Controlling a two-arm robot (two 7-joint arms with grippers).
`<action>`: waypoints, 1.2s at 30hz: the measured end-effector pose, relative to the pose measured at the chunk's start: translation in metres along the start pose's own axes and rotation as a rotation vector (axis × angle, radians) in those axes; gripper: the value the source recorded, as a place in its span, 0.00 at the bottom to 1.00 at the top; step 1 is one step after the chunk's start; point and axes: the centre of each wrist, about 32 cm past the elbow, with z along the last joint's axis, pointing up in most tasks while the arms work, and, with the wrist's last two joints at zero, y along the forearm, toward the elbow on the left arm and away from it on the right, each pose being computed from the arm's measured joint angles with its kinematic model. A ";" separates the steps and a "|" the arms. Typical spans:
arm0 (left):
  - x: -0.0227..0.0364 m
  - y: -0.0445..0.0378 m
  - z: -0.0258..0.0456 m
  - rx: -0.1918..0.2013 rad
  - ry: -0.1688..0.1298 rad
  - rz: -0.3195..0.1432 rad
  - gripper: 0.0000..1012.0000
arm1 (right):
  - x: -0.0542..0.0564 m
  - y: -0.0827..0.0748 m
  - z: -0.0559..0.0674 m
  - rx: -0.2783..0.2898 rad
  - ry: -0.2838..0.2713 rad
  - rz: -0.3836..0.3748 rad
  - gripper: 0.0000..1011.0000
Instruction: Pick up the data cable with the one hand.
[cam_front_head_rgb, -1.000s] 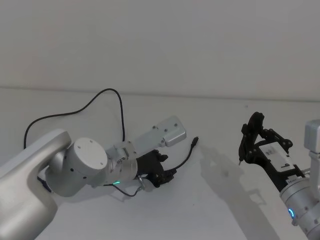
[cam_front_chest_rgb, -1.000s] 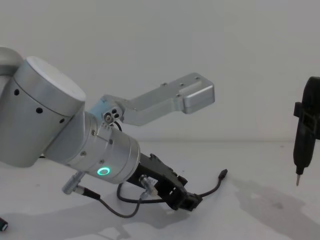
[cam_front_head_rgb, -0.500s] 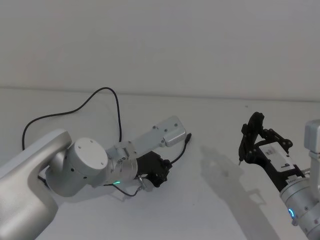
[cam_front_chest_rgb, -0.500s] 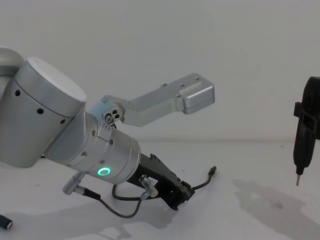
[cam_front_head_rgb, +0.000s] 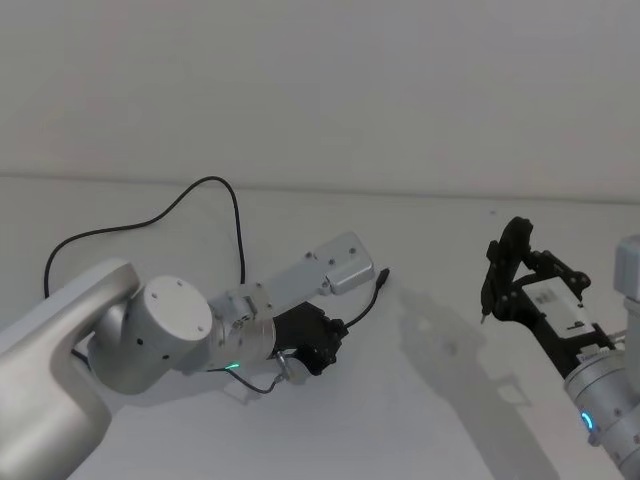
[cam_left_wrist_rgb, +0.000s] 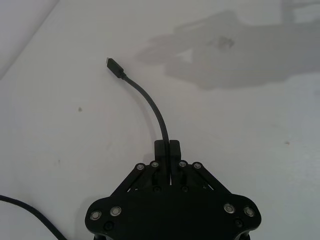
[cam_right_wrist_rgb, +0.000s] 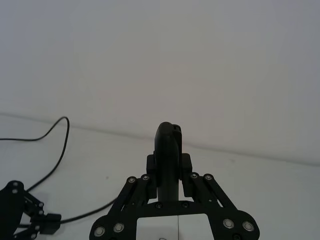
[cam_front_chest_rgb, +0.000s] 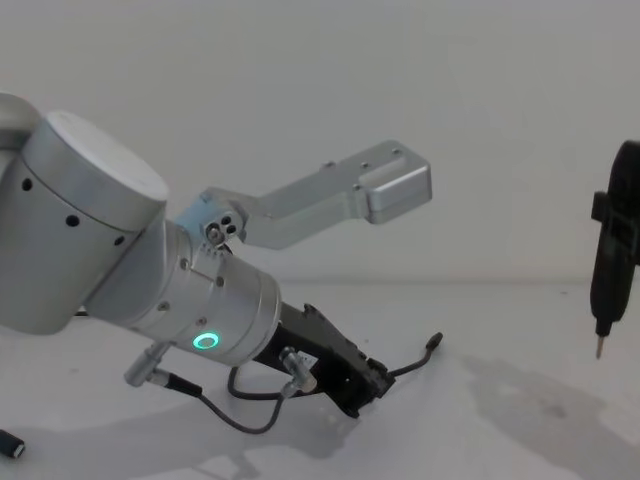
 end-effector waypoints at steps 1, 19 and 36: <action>0.0000 0.0005 -0.0001 -0.004 -0.003 -0.003 0.04 | 0.000 0.000 0.001 0.005 -0.003 0.000 0.27; 0.0037 0.0273 -0.0077 -0.136 -0.165 -0.100 0.04 | 0.006 -0.009 0.036 0.185 0.020 0.043 0.27; 0.0097 0.0616 -0.0134 -0.277 -0.397 -0.147 0.04 | 0.005 -0.020 0.043 0.218 0.166 0.124 0.27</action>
